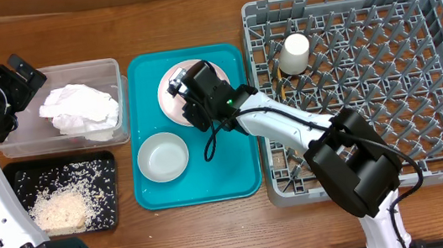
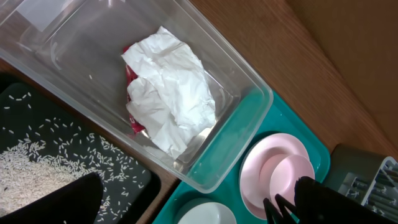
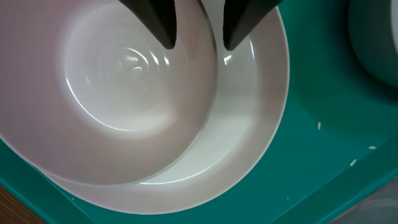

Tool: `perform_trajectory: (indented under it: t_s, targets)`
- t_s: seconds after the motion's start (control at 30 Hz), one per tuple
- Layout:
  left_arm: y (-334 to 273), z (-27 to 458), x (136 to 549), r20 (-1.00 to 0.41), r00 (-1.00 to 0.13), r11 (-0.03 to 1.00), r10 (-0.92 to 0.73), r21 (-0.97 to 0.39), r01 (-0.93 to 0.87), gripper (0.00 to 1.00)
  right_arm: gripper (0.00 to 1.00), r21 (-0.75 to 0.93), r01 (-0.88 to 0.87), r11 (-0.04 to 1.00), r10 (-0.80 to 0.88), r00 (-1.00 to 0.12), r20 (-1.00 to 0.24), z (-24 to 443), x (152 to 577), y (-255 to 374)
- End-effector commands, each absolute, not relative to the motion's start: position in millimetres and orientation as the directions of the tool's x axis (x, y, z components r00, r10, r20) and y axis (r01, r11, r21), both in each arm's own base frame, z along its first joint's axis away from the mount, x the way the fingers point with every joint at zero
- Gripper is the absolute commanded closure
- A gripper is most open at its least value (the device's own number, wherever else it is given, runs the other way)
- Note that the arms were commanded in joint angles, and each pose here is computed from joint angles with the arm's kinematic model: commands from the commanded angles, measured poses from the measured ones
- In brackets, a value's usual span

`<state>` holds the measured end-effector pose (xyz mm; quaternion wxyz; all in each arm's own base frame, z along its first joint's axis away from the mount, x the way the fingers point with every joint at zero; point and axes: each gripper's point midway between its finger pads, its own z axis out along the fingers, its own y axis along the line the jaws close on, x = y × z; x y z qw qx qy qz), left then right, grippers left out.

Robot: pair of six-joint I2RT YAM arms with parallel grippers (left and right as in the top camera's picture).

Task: Sort waste into correct bins and load items into the dishwasher
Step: 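Lower the right gripper and grip the pink plate rim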

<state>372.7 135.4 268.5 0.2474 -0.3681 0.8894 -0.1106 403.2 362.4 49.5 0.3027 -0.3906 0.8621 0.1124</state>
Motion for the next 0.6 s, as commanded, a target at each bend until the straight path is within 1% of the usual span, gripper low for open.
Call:
perform_trajectory:
  t_s: [0.0, 0.3, 0.43, 0.57]
  targets:
    - [136.2, 278.5, 374.3, -0.376, -0.590, 0.699, -0.715, -0.396, -0.595, 0.00, 0.73, -0.052, -0.737, 0.674, -0.607, -0.513, -0.606, 48.3, 405.6, 359.2]
    - [136.3, 278.4, 374.2, -0.376, -0.590, 0.699, -0.715, -0.396, -0.595, 0.00, 0.74, -0.051, -0.737, 0.674, -0.611, -0.517, -0.600, 47.2, 404.4, 358.2]
    - [136.5, 278.4, 374.2, -0.376, -0.589, 0.699, -0.715, -0.396, -0.596, 0.00, 0.74, -0.078, -0.762, 0.643, -0.645, -0.483, -0.592, 46.3, 403.4, 357.5]
    - [136.5, 278.4, 374.2, -0.376, -0.589, 0.699, -0.715, -0.396, -0.596, 0.00, 0.74, -0.082, -0.763, 0.641, -0.646, -0.479, -0.595, 46.8, 404.0, 357.9]
